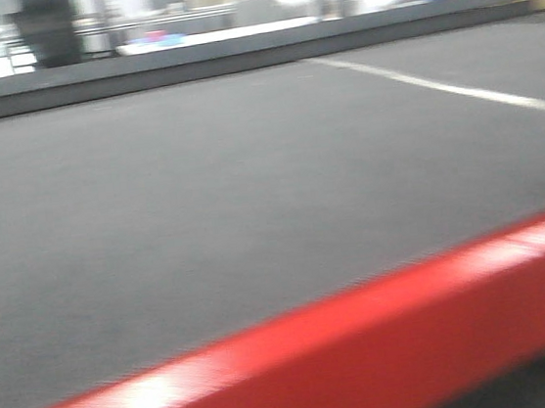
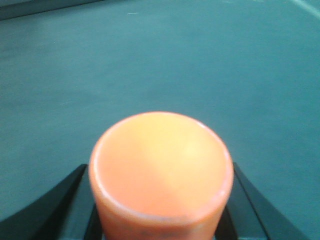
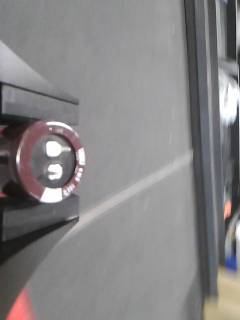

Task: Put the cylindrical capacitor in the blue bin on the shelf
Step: 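Drive the base away from the workbench toward the bin shelf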

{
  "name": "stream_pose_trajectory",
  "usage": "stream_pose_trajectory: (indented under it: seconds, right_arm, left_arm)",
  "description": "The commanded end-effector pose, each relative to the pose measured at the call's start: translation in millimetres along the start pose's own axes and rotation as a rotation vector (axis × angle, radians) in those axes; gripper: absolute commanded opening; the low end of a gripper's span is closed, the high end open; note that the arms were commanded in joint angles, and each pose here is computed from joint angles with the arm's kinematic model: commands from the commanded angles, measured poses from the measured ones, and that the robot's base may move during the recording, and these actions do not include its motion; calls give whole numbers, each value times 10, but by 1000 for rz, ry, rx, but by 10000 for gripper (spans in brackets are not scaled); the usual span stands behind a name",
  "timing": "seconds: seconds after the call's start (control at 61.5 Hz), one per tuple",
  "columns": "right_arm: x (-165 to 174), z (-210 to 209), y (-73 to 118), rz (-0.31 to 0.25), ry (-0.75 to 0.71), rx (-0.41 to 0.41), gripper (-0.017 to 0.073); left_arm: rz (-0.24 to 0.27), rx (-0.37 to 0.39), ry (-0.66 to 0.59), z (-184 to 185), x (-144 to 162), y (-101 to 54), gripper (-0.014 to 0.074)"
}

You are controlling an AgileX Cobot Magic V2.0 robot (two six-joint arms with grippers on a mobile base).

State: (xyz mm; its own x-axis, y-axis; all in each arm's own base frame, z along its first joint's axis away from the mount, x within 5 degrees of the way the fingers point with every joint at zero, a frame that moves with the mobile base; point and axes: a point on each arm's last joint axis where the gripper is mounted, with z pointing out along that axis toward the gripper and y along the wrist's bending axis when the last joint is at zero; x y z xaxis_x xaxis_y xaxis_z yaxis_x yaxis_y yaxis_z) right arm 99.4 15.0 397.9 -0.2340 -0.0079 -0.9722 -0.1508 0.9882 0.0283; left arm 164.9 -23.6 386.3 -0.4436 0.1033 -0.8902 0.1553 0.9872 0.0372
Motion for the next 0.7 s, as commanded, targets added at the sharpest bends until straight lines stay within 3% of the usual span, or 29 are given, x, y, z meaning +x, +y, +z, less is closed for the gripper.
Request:
stream_pose_trajectory:
  seconds: [0.0,0.683]
  right_arm:
    - [-28,-20,-4,-11,-34,6,-162]
    - [-28,-20,-4,-11,-34,6,-162]
  left_arm:
    - [-5,7,-29,-18,-25,-11,-111]
    - [-5,7,-31,-18,-27,-11,-111]
